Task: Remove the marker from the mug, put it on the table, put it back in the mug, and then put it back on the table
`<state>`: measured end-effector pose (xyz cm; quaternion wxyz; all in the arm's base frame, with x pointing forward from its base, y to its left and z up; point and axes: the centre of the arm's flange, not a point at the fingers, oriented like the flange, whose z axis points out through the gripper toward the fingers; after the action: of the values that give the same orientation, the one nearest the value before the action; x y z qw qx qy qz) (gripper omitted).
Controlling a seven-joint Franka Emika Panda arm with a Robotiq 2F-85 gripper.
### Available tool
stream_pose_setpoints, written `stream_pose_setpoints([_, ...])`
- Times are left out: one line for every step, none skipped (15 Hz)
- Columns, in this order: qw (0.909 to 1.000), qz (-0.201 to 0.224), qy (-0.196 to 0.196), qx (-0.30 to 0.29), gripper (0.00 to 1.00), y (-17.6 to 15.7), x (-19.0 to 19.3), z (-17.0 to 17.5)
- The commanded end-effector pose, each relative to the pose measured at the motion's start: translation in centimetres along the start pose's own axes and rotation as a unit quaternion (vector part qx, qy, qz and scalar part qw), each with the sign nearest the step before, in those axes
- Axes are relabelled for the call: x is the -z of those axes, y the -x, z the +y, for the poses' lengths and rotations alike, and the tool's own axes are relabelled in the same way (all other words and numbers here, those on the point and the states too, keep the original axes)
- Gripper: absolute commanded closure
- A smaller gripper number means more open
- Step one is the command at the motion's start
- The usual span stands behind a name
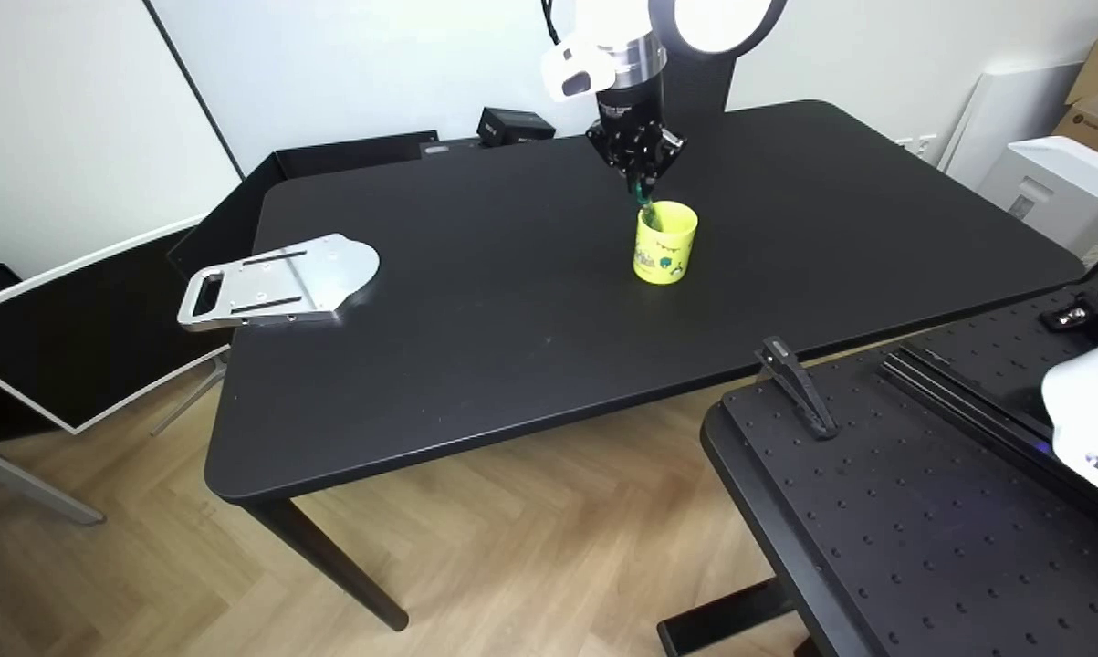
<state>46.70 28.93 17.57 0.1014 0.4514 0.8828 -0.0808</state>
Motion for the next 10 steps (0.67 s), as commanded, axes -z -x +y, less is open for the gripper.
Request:
stream_pose_setpoints([0.9999, -0.01, 0.007, -0.003, 0.95, 1.5, 2.6, 0.3])
stream_pose_setpoints([0.9999, -0.011, 0.009, -0.004, 0.95, 1.8, 3.0, 0.3])
stream_pose_setpoints([0.9999, -0.011, 0.01, -0.004, 0.95, 2.1, 3.5, 0.4])
stream_pose_setpoints([0.9999, -0.01, 0.01, -0.004, 0.95, 2.3, 4.0, 0.5])
stream_pose_setpoints([0.9999, -0.008, 0.011, -0.005, 0.95, 2.5, 4.4, 0.5])
stream_pose_setpoints([0.9999, -0.005, 0.012, -0.006, 0.95, 2.8, 5.0, 0.6])
stream_pose_setpoints([0.9999, -0.003, 0.011, -0.006, 0.95, 3.1, 5.4, 0.7])
stream_pose_setpoints([0.9999, 0.001, 0.012, -0.005, 0.95, 3.3, 5.9, 0.8])
stream_pose_setpoints([0.9999, 0.004, 0.012, -0.004, 0.95, 3.5, 6.5, 0.9])
stream_pose_setpoints([0.9999, 0.004, 0.013, -0.005, 0.95, 3.7, 6.9, 1.0])
